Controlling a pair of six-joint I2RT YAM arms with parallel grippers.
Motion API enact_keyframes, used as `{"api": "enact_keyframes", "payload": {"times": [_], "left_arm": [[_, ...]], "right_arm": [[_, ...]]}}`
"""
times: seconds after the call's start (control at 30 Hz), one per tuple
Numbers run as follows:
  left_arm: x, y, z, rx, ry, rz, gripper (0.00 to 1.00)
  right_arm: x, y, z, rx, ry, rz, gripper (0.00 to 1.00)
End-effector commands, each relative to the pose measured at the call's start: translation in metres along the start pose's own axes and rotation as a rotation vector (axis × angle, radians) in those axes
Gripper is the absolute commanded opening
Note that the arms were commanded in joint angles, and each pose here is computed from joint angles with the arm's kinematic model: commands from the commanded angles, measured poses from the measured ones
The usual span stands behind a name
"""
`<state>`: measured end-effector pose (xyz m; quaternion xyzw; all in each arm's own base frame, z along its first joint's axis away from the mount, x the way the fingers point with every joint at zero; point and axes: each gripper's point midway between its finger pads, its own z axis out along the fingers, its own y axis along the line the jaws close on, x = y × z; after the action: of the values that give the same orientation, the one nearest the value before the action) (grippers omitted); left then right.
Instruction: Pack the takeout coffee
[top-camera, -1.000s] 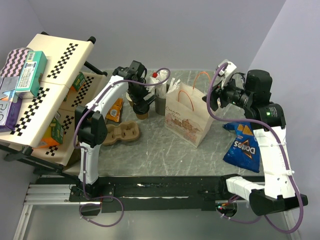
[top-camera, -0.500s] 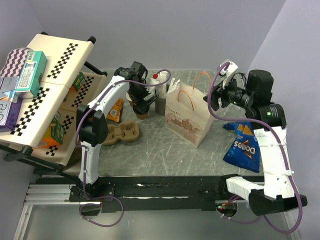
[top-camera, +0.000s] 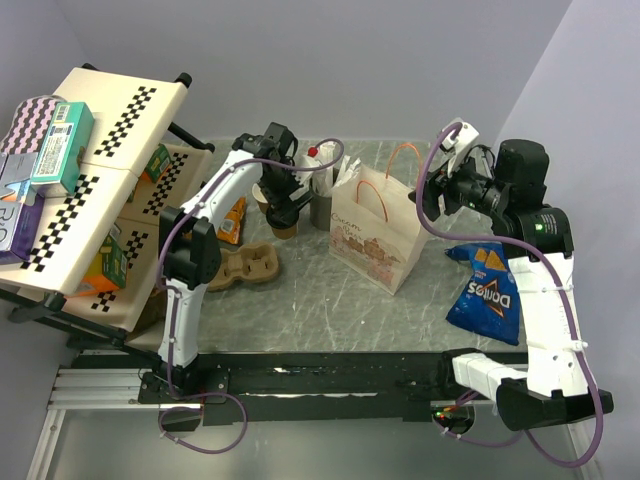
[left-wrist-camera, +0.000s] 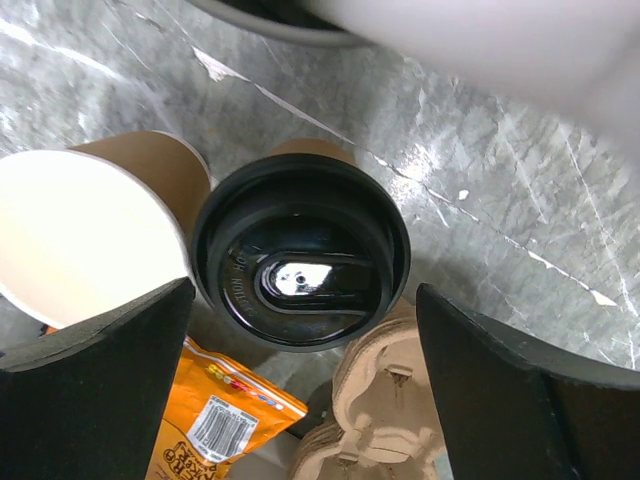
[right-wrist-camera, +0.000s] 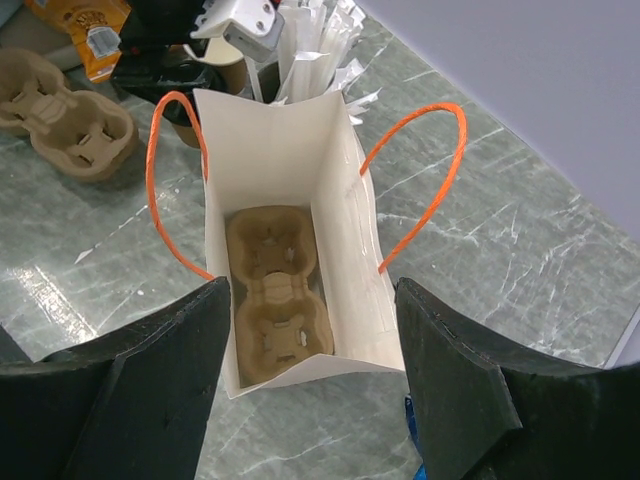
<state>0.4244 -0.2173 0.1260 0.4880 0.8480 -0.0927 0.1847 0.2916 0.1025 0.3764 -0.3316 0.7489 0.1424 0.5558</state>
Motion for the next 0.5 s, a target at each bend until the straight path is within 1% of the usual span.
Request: {"api": "enact_keyframes", "payload": {"times": [0.0,0.47], "left_arm": [[-0.0080,0.0054,-0.0072,-0.006,-0.023,0.018,0.97],[-0.0005,-0.0014,-0.0033,0.031,0.004,0.022,0.88]], "right_arm": [[-0.0035,0.0001,-0.0021,0.001,-0.023,0.008,0.73],[-0.0030,-0.0046,0.0012,0.004,-0.020,0.020,0.73]]}}
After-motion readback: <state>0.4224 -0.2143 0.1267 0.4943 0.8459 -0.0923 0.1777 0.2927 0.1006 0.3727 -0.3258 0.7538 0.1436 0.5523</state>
